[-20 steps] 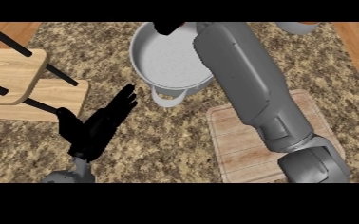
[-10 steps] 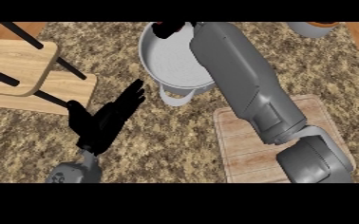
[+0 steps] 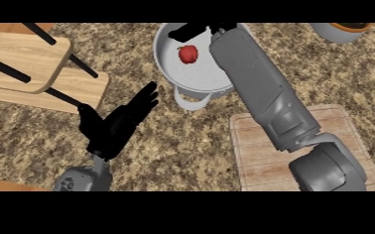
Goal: Pick the bell pepper from the cutting board and place it in the pot
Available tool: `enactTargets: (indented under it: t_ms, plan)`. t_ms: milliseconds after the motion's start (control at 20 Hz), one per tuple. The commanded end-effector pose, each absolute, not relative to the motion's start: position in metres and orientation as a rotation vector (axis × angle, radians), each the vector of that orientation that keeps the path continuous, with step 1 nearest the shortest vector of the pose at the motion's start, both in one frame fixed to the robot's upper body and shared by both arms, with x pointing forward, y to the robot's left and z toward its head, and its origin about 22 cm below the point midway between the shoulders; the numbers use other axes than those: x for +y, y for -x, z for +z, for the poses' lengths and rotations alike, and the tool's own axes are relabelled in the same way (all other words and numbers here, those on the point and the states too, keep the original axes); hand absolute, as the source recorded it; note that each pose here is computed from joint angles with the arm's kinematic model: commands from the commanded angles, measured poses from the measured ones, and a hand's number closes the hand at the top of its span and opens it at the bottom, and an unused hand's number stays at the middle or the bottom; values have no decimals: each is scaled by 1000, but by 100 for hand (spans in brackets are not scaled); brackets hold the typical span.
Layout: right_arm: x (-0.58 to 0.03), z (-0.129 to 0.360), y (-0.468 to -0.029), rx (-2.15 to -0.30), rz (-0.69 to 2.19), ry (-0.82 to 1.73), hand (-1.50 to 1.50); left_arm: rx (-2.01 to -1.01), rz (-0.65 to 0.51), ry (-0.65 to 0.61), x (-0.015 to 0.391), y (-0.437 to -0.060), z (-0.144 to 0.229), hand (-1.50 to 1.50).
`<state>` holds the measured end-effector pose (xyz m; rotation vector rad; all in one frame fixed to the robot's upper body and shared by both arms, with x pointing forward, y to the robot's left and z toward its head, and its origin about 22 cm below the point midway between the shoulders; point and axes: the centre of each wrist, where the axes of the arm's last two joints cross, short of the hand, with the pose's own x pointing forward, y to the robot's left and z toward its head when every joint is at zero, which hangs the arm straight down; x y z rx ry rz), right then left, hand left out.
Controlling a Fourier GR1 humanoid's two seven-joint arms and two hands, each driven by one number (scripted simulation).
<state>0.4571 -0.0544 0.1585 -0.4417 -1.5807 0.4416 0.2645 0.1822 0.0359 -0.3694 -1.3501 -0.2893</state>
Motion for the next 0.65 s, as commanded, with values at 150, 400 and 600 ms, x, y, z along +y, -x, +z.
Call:
enactTargets:
  t_ms: [150,400,600]
  plan:
    - [-61,151,-459,-1683,267,325,-150,-1342,-300,366,184,-270,36,0]
    - [-59,146,-459,-1717,196,458,-150,-1340,-292,382,173,-264,34,0]
    - [-61,141,-459,-1711,174,448,-150,-1342,-243,359,190,-264,32,0]
